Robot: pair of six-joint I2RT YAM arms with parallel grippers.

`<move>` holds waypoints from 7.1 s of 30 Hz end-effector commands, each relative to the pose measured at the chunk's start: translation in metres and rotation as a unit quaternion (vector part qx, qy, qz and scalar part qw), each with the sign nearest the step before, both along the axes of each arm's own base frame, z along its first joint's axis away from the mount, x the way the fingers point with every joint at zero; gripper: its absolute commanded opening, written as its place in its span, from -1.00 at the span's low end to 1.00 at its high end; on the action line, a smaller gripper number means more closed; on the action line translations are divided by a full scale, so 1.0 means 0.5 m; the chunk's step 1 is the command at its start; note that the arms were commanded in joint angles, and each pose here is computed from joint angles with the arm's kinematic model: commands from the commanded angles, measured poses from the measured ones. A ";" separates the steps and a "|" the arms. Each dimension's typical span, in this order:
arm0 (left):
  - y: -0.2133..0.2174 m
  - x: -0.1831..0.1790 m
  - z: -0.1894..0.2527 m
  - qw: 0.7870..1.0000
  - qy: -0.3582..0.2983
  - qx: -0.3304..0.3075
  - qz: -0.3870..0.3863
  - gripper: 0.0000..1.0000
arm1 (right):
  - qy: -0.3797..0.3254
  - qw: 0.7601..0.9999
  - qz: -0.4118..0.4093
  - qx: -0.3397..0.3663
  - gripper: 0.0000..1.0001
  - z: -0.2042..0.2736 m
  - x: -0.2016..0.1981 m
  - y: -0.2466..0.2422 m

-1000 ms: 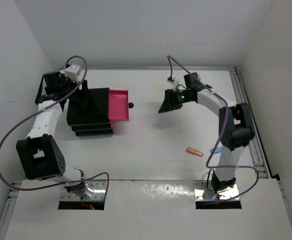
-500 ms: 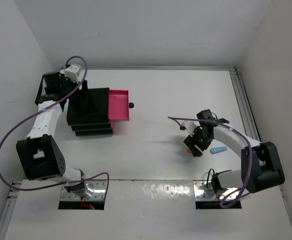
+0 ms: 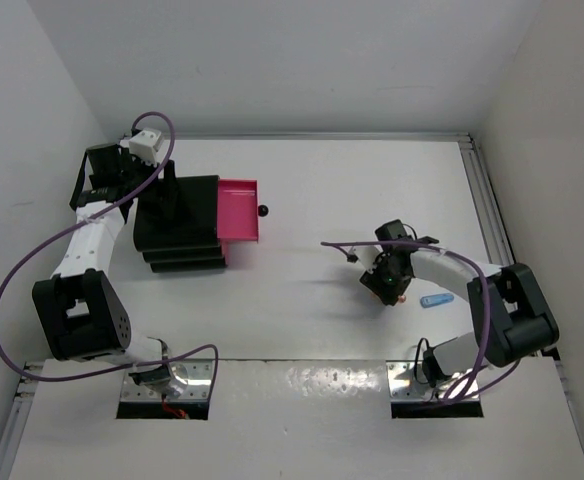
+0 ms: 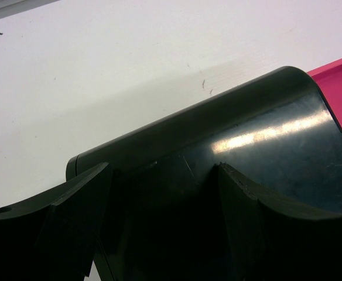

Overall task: Sort the stationery into containers
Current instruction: Pick up the stationery from the center of the board, then place the stationery in the storage box, then pick up the stationery from the corner of the board, then place the stationery in the storage box, then close the drawer in the storage box.

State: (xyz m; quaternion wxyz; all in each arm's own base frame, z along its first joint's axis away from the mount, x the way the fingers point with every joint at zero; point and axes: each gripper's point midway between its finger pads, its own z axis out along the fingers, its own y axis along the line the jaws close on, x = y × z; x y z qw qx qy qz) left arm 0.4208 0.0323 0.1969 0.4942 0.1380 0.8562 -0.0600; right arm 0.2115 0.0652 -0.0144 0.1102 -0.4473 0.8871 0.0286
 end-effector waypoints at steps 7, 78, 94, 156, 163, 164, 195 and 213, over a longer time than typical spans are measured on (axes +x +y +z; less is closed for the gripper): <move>-0.018 -0.153 -0.195 0.975 0.220 -0.029 0.017 0.57 | -0.038 0.997 0.058 0.035 -0.67 0.032 0.063 0.057; -0.028 -0.155 -0.213 0.974 0.223 -0.043 0.012 0.57 | -0.196 0.923 0.131 0.305 -0.04 0.498 0.391 0.387; -0.031 -0.152 -0.201 0.974 0.222 -0.046 0.015 0.57 | 0.098 0.971 -0.215 0.045 -0.16 0.189 0.019 -0.168; -0.045 -0.114 -0.200 0.971 0.232 -0.053 0.019 0.57 | -0.132 0.843 -0.328 0.406 -1.00 0.503 0.603 0.354; -0.049 -0.107 -0.201 0.972 0.228 -0.054 0.019 0.56 | -0.164 0.829 -0.253 0.472 -1.00 0.583 0.613 0.563; -0.051 -0.107 -0.199 0.973 0.226 -0.053 0.016 0.57 | -0.152 0.832 -0.251 0.470 -1.00 0.565 0.600 0.590; -0.057 -0.140 -0.208 0.975 0.219 -0.045 0.002 0.56 | -0.064 0.839 -0.196 0.504 -0.25 0.567 0.458 0.671; -0.052 -0.143 -0.216 0.973 0.227 -0.038 0.002 0.56 | 0.042 0.909 -0.229 0.346 -0.45 0.303 0.405 0.535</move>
